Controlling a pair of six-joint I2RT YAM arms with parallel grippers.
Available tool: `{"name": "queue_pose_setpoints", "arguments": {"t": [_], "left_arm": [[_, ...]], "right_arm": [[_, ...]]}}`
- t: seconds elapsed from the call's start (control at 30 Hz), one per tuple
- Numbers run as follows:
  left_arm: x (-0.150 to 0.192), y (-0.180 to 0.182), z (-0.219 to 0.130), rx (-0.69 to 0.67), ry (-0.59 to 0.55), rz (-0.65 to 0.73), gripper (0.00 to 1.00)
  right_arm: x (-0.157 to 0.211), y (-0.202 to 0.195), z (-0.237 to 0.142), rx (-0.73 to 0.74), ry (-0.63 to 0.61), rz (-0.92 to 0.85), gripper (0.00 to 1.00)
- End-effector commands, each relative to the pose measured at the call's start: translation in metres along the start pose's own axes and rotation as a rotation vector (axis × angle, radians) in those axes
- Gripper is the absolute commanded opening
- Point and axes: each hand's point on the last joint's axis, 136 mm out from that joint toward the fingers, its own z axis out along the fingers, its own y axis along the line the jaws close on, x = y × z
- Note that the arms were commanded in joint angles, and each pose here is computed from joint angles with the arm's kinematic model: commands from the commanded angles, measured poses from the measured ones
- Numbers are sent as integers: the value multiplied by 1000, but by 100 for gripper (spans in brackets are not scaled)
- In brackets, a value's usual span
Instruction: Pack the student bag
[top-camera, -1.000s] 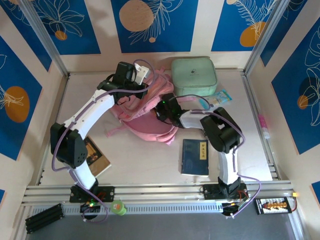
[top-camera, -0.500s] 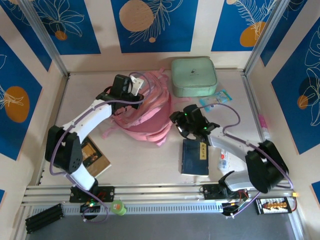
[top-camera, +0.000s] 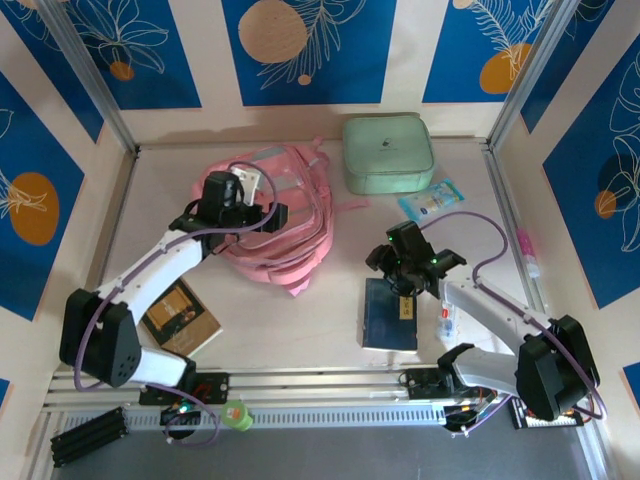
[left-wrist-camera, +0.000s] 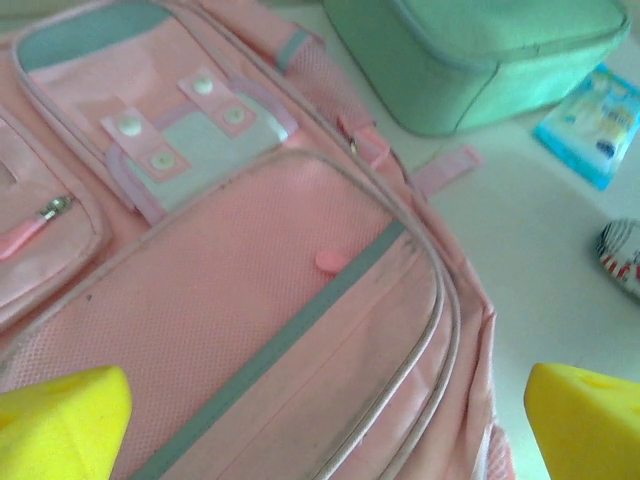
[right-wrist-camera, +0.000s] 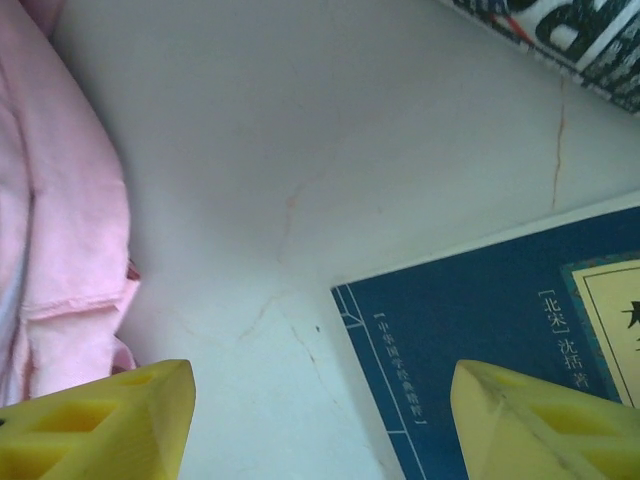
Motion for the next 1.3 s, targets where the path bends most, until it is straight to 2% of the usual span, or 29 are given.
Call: {"name": "queue_pose_setpoints", "arguments": {"t": [0.0,0.2,0.5,0.87,0.97,1.07,1.27], "left_arm": [[-32,6,-12,-21,-125,-80,100],[-28,8,-14,-36,-85,-99,100],[-10,-13,-10,89,1,-101,100],[21,-55,9,195,110,-211,100],[35,-75,18,227,162,-257,100],[53,-100,28,265,220,-294,100],[88,-147,41,324,323,-305,100]], "right_arm": [[25,-13,13,30,126,-20,69],[33,-12,29,41,159,2,68],[31,-7,54,46,168,51,67],[19,35,90,-51,187,115,64],[7,53,79,-82,179,57,63],[-4,51,54,-63,129,-8,63],[-18,-4,6,74,42,-109,63]]}}
